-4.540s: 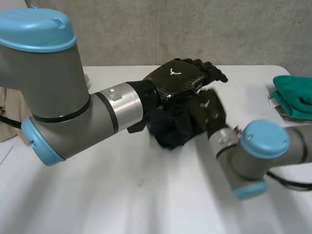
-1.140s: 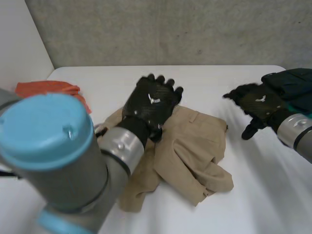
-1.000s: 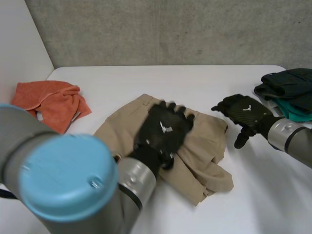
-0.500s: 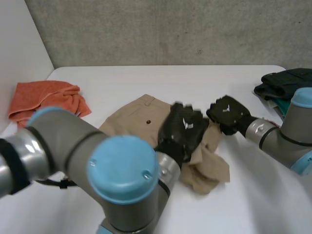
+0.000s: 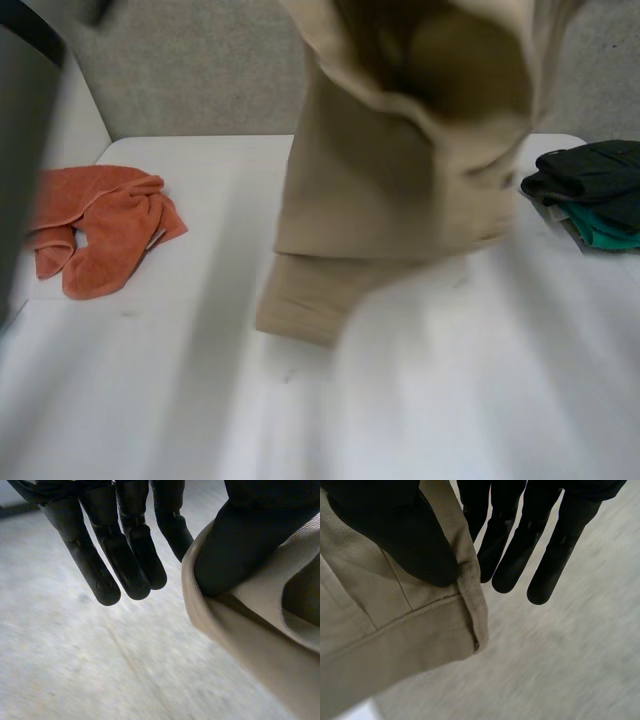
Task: Fold the laundry.
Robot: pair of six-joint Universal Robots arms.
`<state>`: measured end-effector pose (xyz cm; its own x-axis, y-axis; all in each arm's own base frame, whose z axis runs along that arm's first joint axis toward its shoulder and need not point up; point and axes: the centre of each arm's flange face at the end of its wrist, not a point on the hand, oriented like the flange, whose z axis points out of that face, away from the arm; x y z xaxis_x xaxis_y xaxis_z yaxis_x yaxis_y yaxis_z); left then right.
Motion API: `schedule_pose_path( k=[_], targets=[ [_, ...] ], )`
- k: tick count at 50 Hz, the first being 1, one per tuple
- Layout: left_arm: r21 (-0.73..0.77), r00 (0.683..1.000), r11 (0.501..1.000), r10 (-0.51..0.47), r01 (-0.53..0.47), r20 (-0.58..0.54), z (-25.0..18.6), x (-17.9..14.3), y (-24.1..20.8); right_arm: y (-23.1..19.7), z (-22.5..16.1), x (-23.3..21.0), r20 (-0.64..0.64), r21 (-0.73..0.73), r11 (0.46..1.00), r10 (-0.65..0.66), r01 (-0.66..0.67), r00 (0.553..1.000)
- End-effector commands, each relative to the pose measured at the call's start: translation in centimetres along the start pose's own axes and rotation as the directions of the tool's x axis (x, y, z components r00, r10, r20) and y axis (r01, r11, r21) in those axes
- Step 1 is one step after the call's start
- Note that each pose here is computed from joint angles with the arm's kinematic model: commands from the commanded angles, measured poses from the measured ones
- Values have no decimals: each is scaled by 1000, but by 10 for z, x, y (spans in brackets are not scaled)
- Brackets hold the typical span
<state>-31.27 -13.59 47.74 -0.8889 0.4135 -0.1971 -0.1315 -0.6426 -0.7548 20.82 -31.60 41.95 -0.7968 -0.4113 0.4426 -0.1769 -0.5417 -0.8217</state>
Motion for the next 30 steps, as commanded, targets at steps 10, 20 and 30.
schedule_pose_path(
  k=[10,20,30],
  targets=[
    [-353,995,936,44,-9,92,-1,-52,153,16,39,-69,117,-25,970,242,-241,963],
    [-626,996,777,-13,63,84,-26,-58,331,148,47,-137,62,-283,953,131,-108,989],
    [-561,991,826,23,55,130,4,-103,382,187,66,-169,-4,-187,980,72,-71,997]
  ],
)
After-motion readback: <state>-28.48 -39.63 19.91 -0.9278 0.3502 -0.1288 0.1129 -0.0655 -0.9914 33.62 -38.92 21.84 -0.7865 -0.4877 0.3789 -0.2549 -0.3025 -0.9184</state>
